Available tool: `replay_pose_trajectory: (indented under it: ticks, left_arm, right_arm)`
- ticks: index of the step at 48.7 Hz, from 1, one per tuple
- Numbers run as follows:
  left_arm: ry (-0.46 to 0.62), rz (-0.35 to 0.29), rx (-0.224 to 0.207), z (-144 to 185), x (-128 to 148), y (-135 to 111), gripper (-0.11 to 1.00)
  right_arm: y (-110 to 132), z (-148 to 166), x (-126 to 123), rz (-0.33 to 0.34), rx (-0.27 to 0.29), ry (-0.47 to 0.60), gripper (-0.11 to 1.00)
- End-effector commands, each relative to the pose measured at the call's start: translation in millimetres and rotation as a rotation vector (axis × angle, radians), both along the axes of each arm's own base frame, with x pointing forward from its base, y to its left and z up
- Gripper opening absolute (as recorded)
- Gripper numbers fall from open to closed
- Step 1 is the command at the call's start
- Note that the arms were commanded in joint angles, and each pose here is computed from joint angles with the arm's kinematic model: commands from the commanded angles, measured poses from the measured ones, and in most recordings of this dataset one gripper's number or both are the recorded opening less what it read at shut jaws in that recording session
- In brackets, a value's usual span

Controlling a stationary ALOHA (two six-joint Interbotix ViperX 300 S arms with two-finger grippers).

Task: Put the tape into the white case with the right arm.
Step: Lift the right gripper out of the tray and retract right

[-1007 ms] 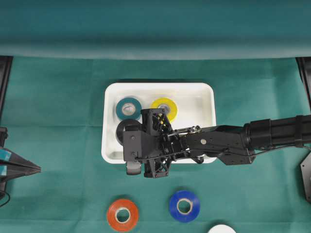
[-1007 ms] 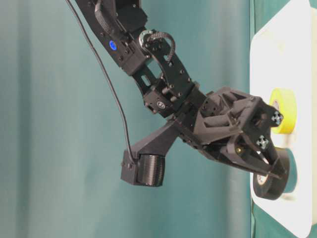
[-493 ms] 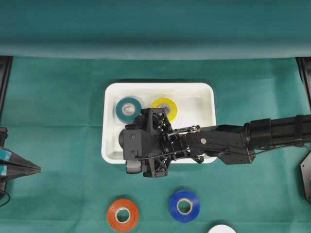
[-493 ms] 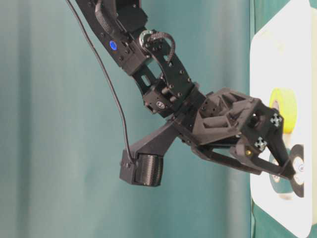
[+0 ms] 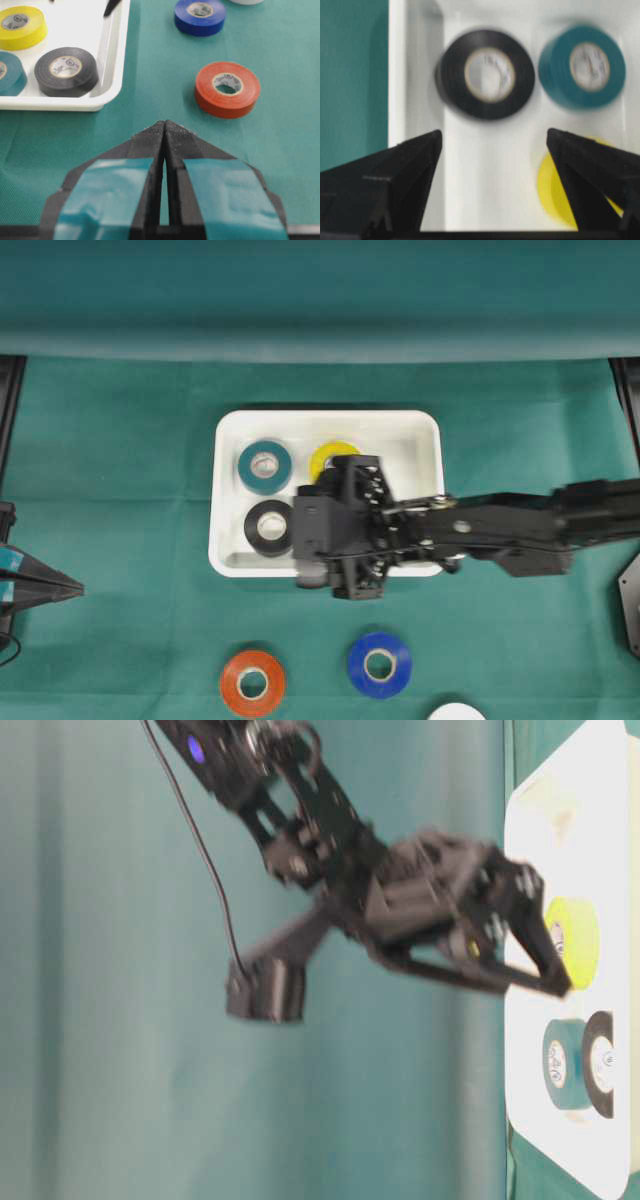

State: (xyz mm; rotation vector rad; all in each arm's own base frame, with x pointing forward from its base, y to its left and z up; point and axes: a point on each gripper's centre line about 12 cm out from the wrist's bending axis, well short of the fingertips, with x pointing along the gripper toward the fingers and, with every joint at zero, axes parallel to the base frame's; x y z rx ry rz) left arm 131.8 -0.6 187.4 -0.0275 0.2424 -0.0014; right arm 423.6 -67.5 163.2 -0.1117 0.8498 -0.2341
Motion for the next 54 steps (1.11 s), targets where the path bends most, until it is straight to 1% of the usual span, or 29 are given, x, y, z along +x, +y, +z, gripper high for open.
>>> replay_pose_trajectory:
  ticks: [1, 4, 10, 23, 28, 33, 41, 45, 54]
  left_arm:
    - [-0.014, 0.002, 0.000, 4, 1, 0, 0.00]
    - [-0.014, 0.002, 0.000, 4, 1, 0, 0.00]
    - [-0.014, 0.002, 0.000, 4, 1, 0, 0.00]
    - [-0.015, 0.001, 0.001, 4, 1, 0, 0.00]
    - [-0.015, 0.001, 0.001, 4, 1, 0, 0.00]
    - [-0.017, 0.001, 0.003, 5, 1, 0, 0.00]
    - [-0.017, 0.000, 0.007, 5, 1, 0, 0.00]
    - [-0.015, -0.001, 0.009, 4, 1, 0, 0.00]
    - [-0.017, -0.001, 0.009, 5, 1, 0, 0.00]
  right_arm:
    - [4, 22, -16, -0.010, 0.012, -0.050, 0.55]
    - [5, 23, -32, -0.028, 0.033, -0.056, 0.56]
    - [9, 23, -58, -0.040, 0.058, -0.063, 0.56]
    - [18, 13, -114, -0.026, 0.080, -0.059, 0.56]
    - [22, 10, -135, -0.031, 0.094, -0.067, 0.56]
    - [26, 8, -158, -0.039, 0.119, -0.090, 0.55]
    - [32, 2, -190, -0.033, 0.151, -0.136, 0.55]
    - [35, 0, -203, -0.030, 0.162, -0.161, 0.55]
    - [38, -4, -230, -0.052, 0.185, -0.208, 0.55]
